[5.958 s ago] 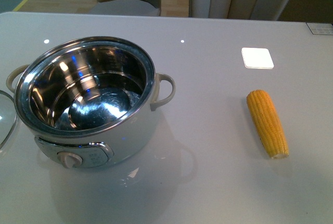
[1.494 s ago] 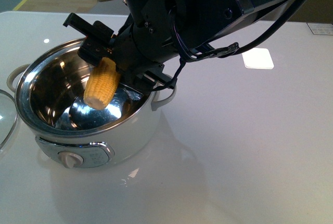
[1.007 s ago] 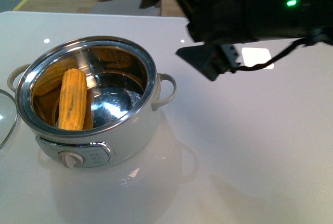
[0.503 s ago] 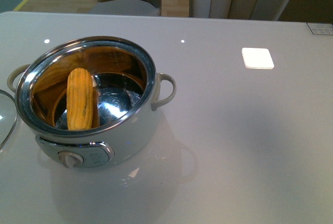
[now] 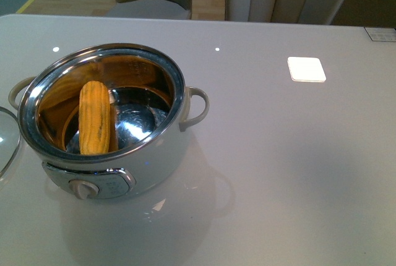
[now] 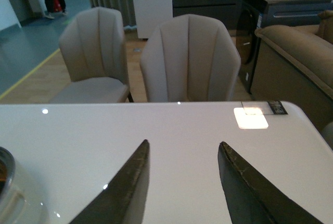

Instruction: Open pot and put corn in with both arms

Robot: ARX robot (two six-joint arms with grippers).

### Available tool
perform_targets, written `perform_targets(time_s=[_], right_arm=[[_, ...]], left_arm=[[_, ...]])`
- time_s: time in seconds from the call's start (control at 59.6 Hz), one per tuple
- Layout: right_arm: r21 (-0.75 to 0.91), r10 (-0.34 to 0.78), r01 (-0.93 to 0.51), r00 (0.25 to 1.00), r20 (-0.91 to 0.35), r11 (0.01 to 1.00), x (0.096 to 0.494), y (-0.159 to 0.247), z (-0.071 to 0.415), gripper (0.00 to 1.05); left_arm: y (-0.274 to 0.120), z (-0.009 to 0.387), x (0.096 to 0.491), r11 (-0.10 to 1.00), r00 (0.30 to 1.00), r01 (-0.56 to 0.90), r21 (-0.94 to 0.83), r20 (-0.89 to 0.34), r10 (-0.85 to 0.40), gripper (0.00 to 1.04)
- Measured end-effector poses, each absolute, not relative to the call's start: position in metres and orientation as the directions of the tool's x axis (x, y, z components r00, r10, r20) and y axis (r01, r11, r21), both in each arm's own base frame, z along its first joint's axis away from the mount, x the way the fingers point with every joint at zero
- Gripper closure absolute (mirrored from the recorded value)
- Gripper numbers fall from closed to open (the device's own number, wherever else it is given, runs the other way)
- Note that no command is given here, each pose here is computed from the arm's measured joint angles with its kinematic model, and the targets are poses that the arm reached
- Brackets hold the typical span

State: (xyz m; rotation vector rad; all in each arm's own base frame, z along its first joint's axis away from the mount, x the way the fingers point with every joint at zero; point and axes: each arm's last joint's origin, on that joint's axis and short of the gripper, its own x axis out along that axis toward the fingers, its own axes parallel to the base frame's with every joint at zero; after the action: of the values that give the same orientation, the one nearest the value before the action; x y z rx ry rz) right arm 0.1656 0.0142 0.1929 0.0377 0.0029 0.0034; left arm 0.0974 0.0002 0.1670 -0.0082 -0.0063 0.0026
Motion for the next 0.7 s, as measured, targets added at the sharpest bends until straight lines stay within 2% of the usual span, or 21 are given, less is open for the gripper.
perform_targets(time_s=[0.134, 0.218, 0.705], right_arm=[[0.020, 0.031, -0.031, 0.999, -0.014, 0.999, 0.156, 0.007, 0.185, 0.89], [0.007, 0.000, 0.000, 1.000, -0.008, 1.000, 0.150, 0.001, 0.182, 1.03], [0.006, 0.000, 0.000, 1.000, 0.010, 1.000, 0.128, 0.000, 0.171, 1.03]], left_arm=[[0.000, 0.167, 0.097, 1.000, 1.000, -0.003, -0.008, 0.006, 0.003, 0.07], [0.000, 0.167, 0.097, 1.000, 1.000, -0.003, -0.008, 0.006, 0.003, 0.07], [0.000, 0.167, 0.097, 1.000, 1.000, -0.003, -0.008, 0.006, 0.003, 0.07]])
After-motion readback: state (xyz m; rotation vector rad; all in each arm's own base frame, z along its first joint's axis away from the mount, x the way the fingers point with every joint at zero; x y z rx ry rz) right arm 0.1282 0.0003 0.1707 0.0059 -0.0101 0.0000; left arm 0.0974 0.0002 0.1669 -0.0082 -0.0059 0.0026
